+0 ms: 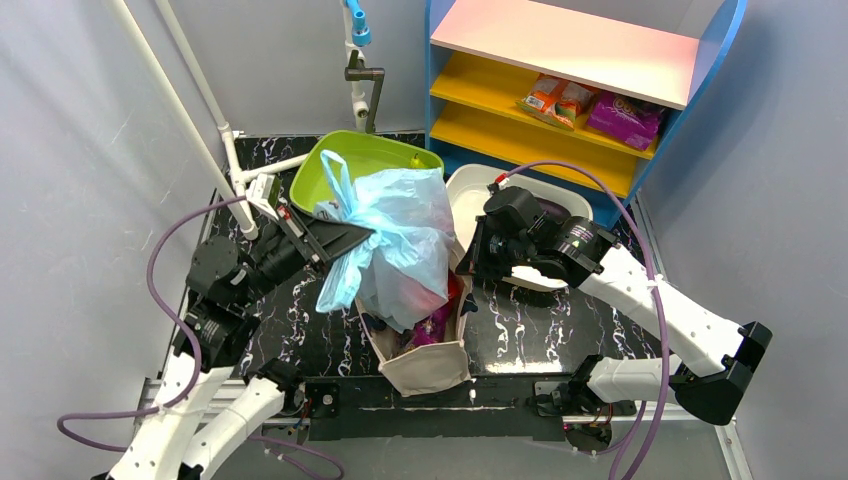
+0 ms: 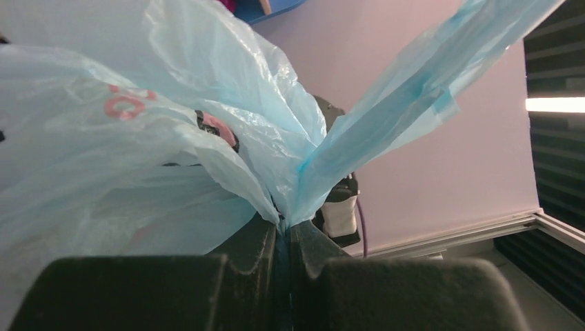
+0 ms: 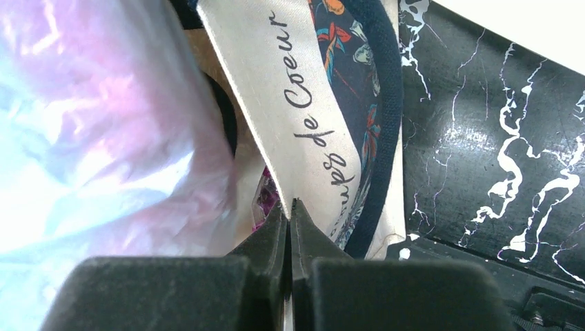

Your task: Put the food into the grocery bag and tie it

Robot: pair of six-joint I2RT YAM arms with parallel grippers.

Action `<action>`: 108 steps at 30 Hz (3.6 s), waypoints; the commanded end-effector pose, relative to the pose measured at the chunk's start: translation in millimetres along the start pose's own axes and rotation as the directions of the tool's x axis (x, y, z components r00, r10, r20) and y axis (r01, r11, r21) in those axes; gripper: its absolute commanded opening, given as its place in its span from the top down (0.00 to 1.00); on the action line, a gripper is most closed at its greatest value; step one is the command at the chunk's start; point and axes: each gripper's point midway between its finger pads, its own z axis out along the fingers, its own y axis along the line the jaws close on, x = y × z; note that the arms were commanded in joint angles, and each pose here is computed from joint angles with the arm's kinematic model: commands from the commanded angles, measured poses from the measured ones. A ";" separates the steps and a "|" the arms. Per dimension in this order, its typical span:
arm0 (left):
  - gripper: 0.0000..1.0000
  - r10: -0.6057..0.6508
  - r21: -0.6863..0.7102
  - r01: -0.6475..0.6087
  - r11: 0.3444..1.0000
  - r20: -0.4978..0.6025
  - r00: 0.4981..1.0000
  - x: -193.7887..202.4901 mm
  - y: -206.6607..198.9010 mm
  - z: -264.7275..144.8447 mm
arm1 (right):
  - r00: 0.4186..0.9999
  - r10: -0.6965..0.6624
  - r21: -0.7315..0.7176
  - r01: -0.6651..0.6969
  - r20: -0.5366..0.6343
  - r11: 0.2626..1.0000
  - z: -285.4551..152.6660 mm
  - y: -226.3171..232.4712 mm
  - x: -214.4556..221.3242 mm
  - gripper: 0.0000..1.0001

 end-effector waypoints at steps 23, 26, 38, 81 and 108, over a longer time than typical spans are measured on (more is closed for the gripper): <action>1.00 0.051 -0.379 -0.252 0.890 -0.466 0.883 78.3 78.5 -84.8 | 0.942 0.027 -0.200 0.043 0.335 0.979 -50.4 44.2 -71.0 0.99; 1.00 0.065 -0.423 -0.269 0.865 -0.438 0.897 67.2 84.8 -77.6 | 0.938 0.003 -0.233 0.083 0.347 0.969 -53.8 50.7 -71.7 0.99; 1.00 0.127 -0.433 -0.270 0.860 -0.330 0.935 17.6 106.8 13.6 | 0.970 -0.028 -0.250 0.089 0.239 0.964 -36.5 45.6 -45.7 0.99; 0.44 -0.033 -0.588 -0.708 0.391 -0.778 0.627 100.8 200.5 -43.9 | 0.947 -0.036 -0.178 0.097 0.319 0.979 -44.7 20.8 -51.8 0.99; 0.28 0.147 -0.802 -0.555 0.223 -0.535 0.832 38.3 186.1 -144.1 | 0.962 -0.009 -0.148 0.051 0.273 0.988 -36.1 10.9 -42.0 0.99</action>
